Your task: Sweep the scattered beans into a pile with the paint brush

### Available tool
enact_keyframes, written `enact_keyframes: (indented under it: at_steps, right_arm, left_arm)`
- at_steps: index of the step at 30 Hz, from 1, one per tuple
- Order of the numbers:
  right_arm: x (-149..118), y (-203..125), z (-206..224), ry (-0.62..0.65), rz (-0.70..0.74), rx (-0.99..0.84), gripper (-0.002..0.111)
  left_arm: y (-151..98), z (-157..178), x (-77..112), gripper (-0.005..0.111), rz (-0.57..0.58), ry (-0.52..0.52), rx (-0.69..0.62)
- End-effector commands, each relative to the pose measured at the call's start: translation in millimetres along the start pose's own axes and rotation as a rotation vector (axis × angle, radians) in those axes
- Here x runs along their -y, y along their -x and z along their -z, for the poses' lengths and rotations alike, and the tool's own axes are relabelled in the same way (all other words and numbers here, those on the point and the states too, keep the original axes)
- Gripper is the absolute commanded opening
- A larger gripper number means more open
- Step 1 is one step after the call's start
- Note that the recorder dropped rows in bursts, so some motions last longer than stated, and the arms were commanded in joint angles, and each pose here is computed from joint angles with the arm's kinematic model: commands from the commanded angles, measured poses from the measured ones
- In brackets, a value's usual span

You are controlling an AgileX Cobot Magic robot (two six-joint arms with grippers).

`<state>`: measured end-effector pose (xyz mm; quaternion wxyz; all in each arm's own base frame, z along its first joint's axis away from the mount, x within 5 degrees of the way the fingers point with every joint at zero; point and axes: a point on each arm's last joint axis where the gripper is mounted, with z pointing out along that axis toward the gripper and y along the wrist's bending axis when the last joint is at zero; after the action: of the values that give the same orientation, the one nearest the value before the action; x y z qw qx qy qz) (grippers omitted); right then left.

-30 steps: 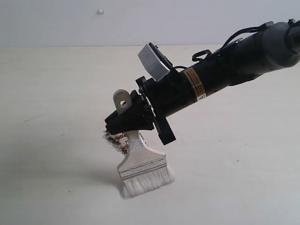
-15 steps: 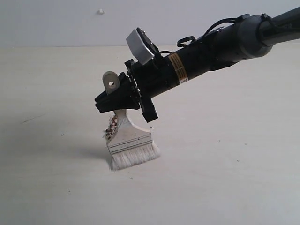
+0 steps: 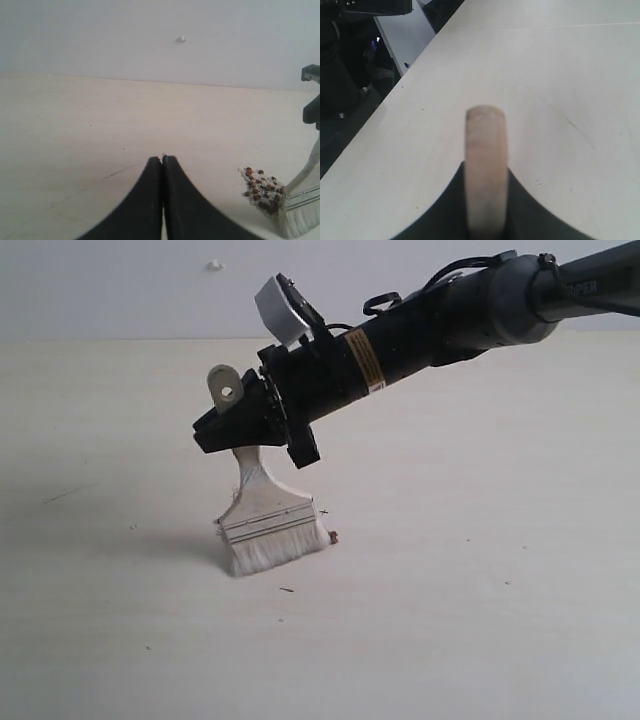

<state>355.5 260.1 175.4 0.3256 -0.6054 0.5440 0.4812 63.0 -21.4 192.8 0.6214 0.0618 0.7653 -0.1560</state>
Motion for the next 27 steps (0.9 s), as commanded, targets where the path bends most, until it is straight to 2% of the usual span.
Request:
enact_keyframes:
  at_steps: [1, 10, 13, 15, 16, 18, 20, 27]
  right_arm:
    - [4.9, 12.9, 5.3, -0.025, -0.085, 0.011, 0.0]
    - [-15.5, 68.7, 27.8, -0.061, -0.127, 0.054, 0.0]
    - [-27.3, 91.7, 38.0, -0.077, -0.084, 0.072, 0.0]
    - [-27.5, 101.5, 43.5, -0.151, -0.049, 0.072, 0.0]
    - [-26.6, 105.3, 45.4, -0.196, 0.032, 0.064, 0.0]
    - [-23.6, 100.9, 43.5, -0.203, 0.164, 0.045, 0.0]
    - [-13.4, 88.3, 38.4, -0.228, 0.23, 0.022, 0.0]
    - [36.8, 23.2, 8.3, -0.379, 0.39, 0.147, 0.0]
  left_arm:
    - [0.7, 0.4, 0.6, 0.0, 0.013, -0.008, 0.008]
    - [0.7, 0.4, 0.6, 0.0, 0.013, -0.008, 0.008]
    - [0.7, 0.4, 0.6, 0.0, 0.013, -0.008, 0.008]
    - [0.7, 0.4, 0.6, 0.0, 0.013, -0.008, 0.008]
    - [0.7, 0.4, 0.6, 0.0, 0.013, -0.008, 0.008]
    - [0.7, 0.4, 0.6, 0.0, 0.013, -0.008, 0.008]
    - [0.7, 0.4, 0.6, 0.0, 0.013, -0.008, 0.008]
    - [0.7, 0.4, 0.6, 0.0, 0.013, -0.008, 0.008]
